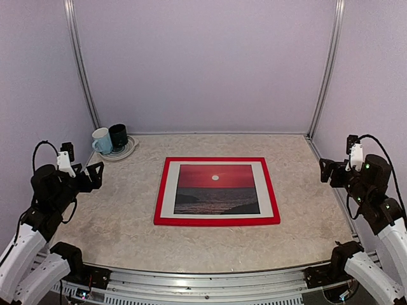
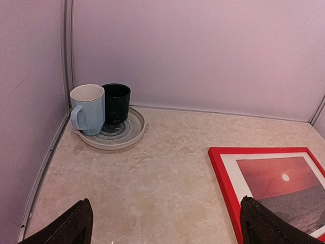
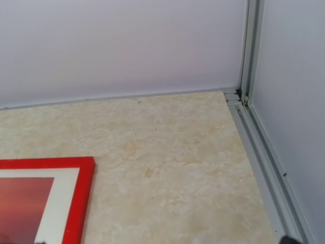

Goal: Put the photo into the frame
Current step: Reset both arms

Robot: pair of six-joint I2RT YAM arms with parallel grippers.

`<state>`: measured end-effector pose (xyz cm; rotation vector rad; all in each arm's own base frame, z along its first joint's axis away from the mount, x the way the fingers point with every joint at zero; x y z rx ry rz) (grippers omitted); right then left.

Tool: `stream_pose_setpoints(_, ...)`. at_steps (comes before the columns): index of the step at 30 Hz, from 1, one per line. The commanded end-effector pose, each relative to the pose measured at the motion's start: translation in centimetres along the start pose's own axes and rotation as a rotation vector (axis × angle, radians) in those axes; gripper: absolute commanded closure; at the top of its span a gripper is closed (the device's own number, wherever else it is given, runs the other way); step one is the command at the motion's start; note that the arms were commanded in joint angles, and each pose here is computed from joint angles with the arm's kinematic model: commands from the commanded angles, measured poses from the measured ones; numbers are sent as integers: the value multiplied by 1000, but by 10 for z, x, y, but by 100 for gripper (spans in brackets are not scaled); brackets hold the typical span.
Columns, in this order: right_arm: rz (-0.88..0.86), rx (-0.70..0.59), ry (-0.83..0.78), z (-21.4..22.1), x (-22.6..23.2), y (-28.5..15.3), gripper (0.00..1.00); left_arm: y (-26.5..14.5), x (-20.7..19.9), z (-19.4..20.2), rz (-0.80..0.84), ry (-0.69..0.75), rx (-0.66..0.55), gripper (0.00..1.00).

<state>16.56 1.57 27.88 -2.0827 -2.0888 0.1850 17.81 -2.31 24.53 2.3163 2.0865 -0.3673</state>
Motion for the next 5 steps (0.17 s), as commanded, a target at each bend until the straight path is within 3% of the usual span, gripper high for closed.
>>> stream_pose_setpoints(1, -24, -10, -6, -7, 4, -3, 1, -1, -1, -3, 11, 15, 1, 1)
stream_pose_setpoints(5, -47, -7, -13, -6, 7, -4, 1, -1, -1, -3, 11, 14, -3, 1)
Point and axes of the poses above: each gripper's point midway between its finger pads, its own y axis out along the fingers, its own x axis along the line the jaws close on, z = x × y, the point moved 10 cm from there along -y, back along the fingers, and after that the axes turned 1 degree about -y, right-handed, at the moved point
